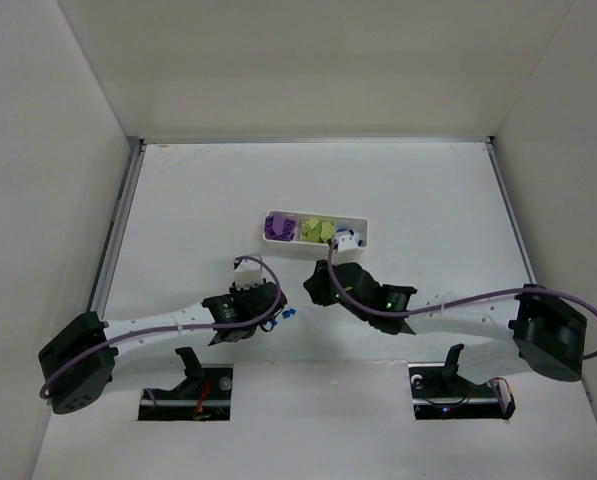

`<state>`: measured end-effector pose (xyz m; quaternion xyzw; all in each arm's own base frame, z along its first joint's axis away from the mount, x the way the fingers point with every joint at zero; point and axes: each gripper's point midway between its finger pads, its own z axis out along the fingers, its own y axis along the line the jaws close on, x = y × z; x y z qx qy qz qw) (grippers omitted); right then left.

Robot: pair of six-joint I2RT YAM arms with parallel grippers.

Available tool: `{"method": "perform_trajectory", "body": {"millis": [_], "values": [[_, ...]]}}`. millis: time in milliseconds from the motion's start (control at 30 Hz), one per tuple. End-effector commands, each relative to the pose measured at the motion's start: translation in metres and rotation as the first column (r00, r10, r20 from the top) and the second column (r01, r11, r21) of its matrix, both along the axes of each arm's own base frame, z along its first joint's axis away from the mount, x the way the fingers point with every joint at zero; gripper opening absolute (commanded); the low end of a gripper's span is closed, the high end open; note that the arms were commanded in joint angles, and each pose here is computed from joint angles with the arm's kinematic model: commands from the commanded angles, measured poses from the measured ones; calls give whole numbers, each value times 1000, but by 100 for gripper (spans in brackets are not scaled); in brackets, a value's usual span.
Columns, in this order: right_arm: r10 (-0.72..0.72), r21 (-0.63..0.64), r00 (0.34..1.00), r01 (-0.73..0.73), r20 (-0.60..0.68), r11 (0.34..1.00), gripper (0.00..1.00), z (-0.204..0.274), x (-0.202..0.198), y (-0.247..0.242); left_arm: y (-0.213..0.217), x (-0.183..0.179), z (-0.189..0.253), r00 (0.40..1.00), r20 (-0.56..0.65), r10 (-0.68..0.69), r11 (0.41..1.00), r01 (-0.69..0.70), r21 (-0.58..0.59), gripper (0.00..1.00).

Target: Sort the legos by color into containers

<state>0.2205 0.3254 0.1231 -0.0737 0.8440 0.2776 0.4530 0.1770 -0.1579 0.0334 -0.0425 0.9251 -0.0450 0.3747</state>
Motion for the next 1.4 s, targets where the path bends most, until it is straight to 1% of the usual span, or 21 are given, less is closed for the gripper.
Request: {"method": "perform_trajectory", "body": {"millis": [0, 300, 433, 533, 600, 667, 800, 967, 1100, 1367], "values": [[20, 18, 999, -19, -31, 1000, 31, -9, -18, 10, -2, -1, -7, 999, -11, 31, 999, -31, -27, 26], [61, 19, 996, -60, -72, 998, 34, -25, -43, 21, -1, -5, -20, 999, -36, 36, 999, -36, -4, 24], [73, 27, 994, -71, -78, 997, 39, -25, -50, 23, 0, -6, -23, 998, -43, 42, 999, -42, 3, 23], [84, 22, 993, -82, -88, 996, 43, -30, -55, 25, 2, -6, -26, 998, -44, 45, 999, -44, 15, 16], [88, 14, 991, -87, -98, 996, 44, -35, -59, 27, 5, -5, -26, 998, -40, 56, 998, -55, 16, 12], [91, 9, 990, -91, -108, 996, 44, -40, -62, 30, 8, -4, -25, 997, -29, 66, 998, -66, 10, 10], [100, -8, 988, -102, -120, 995, 45, -51, -66, 36, 14, 3, -15, 995, 6, 97, 995, -97, -30, 8], [113, -57, 986, -121, -124, 991, 48, -61, -63, 45, 17, 16, 7, 989, 52, 142, 983, -134, -127, 8], [125, -103, 985, -138, -122, 985, 47, -66, -60, 54, 20, 25, 25, 983, 86, 160, 973, -142, -183, 9], [113, -161, 983, -135, -142, 978, 45, -83, -57, 61, 29, 38, 48, 969, 140, 204, 947, -160, -278, 10]]}}
